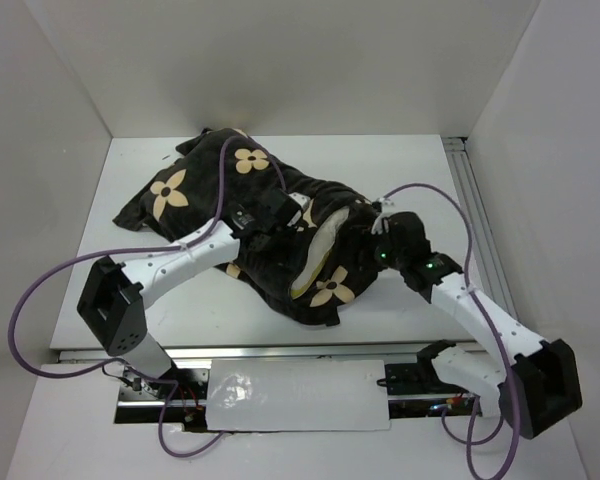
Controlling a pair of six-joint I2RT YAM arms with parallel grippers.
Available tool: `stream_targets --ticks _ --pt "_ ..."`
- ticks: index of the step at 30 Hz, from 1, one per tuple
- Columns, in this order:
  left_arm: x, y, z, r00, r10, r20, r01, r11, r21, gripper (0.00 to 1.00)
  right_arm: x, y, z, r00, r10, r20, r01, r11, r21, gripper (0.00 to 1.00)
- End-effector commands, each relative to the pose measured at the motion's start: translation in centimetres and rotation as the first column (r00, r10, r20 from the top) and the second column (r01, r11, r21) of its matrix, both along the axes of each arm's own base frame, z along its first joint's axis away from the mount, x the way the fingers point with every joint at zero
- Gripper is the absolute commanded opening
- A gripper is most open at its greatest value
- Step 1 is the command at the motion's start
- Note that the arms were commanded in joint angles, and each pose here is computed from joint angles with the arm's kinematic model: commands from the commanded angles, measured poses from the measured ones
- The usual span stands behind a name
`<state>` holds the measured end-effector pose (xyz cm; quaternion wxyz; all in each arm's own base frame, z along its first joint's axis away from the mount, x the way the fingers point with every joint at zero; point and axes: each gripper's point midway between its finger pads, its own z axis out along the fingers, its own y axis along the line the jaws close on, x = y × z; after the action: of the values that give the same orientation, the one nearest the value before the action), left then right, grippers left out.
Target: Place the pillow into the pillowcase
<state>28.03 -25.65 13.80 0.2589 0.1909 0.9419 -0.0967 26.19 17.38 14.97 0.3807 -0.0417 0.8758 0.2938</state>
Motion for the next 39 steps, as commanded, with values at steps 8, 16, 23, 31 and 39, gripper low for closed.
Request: stream_targets --ticks 8,16,23,31,39 --pt "0.1 -1.9 0.4 0.999 0.003 0.04 -0.002 1.0 -0.015 0.93 -0.3 7.3 -7.0 0.989 0.054 -0.14 -0.058 0.998 -0.019 0.73" --pt "-0.2 -1.7 -2.1 1.0 0.01 -0.009 -0.01 0.999 0.03 0.71 1.0 7.4 -8.9 0.983 -0.097 -0.153 0.103 0.994 0.038 0.54" --pt "-0.2 -1.9 -2.8 1.0 -0.004 -0.019 0.005 0.999 0.037 0.68 1.9 7.4 -7.9 0.985 -0.117 -0.127 0.133 0.983 0.127 0.0" --pt "1.9 -1.9 -2.2 0.999 0.035 0.019 -0.035 0.999 0.008 0.68 -2.0 8.7 -1.4 0.979 0.147 0.141 -0.181 0.946 0.27 0.0" --pt "4.9 -2.9 -2.2 0.998 0.047 0.039 -0.046 0.999 -0.005 0.68 -5.1 9.4 9.4 0.829 0.292 0.477 -0.482 0.806 0.343 0.0"
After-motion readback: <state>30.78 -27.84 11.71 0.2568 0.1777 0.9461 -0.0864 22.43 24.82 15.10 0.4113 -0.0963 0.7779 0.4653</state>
